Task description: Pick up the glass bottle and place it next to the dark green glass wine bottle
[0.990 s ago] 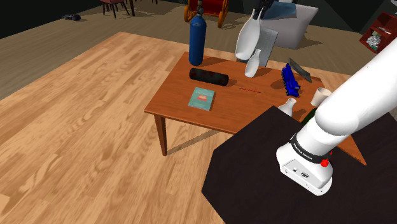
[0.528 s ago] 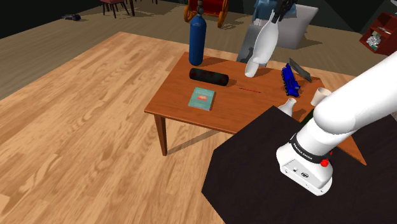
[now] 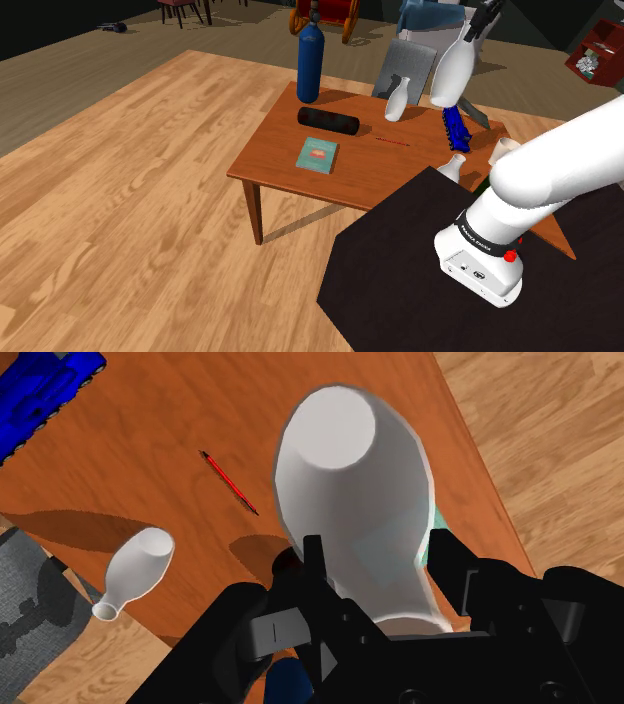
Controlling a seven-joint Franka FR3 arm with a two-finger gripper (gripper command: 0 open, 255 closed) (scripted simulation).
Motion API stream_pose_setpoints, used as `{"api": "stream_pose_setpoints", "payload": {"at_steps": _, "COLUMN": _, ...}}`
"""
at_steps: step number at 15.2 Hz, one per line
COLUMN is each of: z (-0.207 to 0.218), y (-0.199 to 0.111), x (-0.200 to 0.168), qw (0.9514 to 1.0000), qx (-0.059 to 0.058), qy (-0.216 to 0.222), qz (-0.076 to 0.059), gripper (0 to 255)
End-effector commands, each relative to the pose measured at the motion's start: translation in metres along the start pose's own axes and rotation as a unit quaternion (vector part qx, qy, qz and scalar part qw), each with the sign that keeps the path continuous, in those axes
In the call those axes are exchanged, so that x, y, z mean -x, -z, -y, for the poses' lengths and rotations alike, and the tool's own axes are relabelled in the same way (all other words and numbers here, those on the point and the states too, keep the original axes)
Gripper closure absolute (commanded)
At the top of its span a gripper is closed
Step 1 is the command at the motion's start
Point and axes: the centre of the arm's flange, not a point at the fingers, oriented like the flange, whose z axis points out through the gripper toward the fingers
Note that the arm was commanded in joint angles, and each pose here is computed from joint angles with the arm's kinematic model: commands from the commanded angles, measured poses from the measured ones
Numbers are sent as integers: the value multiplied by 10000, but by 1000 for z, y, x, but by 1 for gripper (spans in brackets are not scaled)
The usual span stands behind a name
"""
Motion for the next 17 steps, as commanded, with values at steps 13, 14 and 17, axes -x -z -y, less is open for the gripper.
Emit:
{"api": "stream_pose_setpoints", "payload": {"at_steps": 13, "z": -93, "y": 17, "x": 158, "qw": 10000, "qx": 0, "qy": 7, "qz": -1, "gripper": 255}}
{"api": "stream_pose_setpoints", "payload": {"at_steps": 14, "z": -100, "y": 19, "x": 170, "qw": 10000, "qx": 0, "qy": 7, "qz": -1, "gripper": 255}}
{"api": "stream_pose_setpoints", "payload": {"at_steps": 17, "z": -120, "y": 23, "x": 204, "qw": 10000, "qx": 0, "qy": 7, "qz": -1, "gripper": 255}}
